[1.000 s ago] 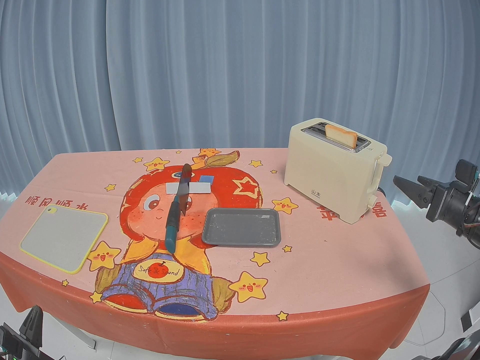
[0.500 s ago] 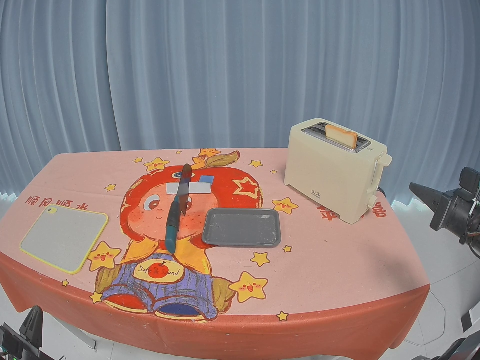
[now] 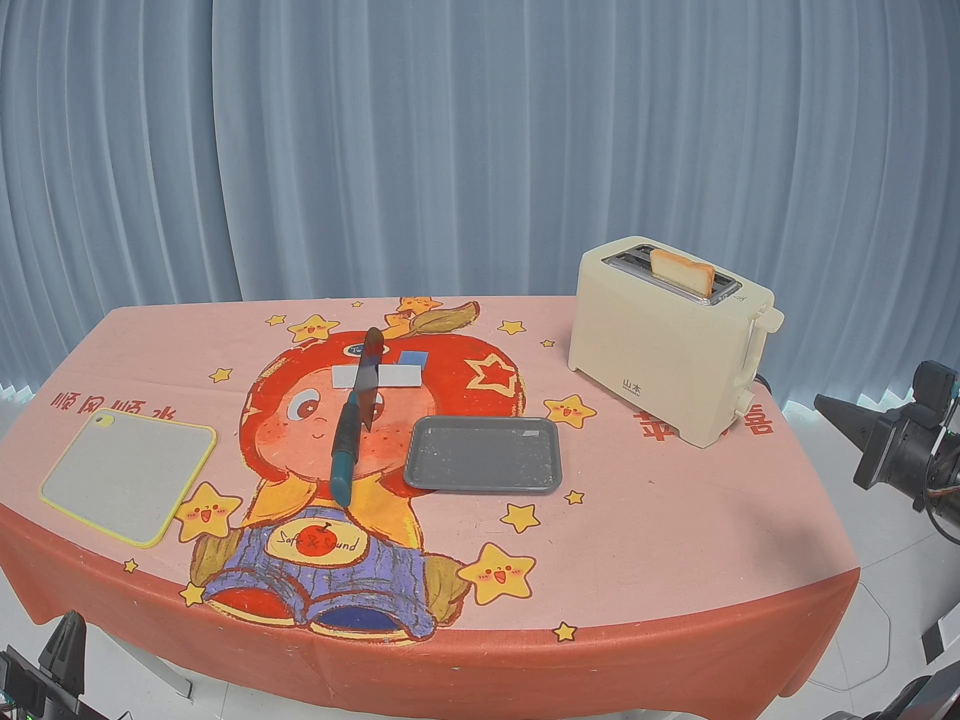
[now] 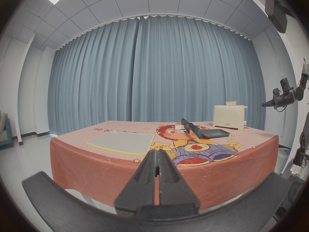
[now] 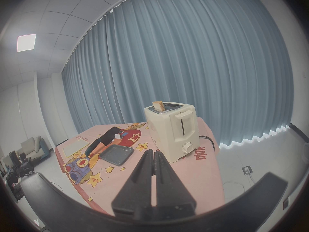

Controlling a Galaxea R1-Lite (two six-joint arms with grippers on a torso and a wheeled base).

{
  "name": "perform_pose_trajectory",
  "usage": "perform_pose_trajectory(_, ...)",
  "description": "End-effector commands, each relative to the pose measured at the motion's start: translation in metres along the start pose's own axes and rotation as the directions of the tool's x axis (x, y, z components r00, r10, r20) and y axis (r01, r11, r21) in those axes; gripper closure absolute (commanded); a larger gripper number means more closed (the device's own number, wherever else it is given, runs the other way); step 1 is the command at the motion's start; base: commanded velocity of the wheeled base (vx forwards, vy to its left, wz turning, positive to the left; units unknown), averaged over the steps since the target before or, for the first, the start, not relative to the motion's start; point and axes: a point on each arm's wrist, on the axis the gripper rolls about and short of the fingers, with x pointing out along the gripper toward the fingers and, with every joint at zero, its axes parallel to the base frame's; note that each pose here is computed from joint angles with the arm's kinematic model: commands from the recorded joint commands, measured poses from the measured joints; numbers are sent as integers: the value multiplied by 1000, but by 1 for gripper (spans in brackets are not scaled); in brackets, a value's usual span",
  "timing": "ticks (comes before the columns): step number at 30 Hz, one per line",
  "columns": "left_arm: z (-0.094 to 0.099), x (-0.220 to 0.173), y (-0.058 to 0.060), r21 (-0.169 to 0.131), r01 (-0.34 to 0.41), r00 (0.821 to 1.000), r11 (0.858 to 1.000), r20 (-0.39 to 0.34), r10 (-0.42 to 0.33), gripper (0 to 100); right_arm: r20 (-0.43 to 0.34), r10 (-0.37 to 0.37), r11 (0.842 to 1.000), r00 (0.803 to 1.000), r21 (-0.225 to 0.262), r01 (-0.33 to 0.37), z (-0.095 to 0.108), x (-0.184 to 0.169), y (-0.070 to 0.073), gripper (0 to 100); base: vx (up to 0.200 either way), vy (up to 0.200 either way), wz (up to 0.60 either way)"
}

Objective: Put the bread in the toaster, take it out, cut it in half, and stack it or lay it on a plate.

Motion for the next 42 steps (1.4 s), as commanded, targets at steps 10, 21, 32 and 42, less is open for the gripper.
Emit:
perform_pose_trajectory(10,-5,1,0,0,-1,1000,1000,-19,1,100,-130,-43,999,991,-8,42,-17,30,-10,100,0,0,0)
perform_pose_trajectory(21,-5,1,0,0,-1,1000,1000,-18,1,100,-137,-84,996,987,-28,81,-3,65,-21,100,0,0,0)
perform_pose_trajectory(32,-5,1,0,0,-1,1000,1000,-19,1,100,-266,-133,991,955,-38,127,-29,104,-46,100,0,0,0)
perform_pose_trajectory(42,-5,1,0,0,-1,1000,1000,-19,1,100,-307,-141,990,941,-32,138,-39,113,-52,100,0,0,0)
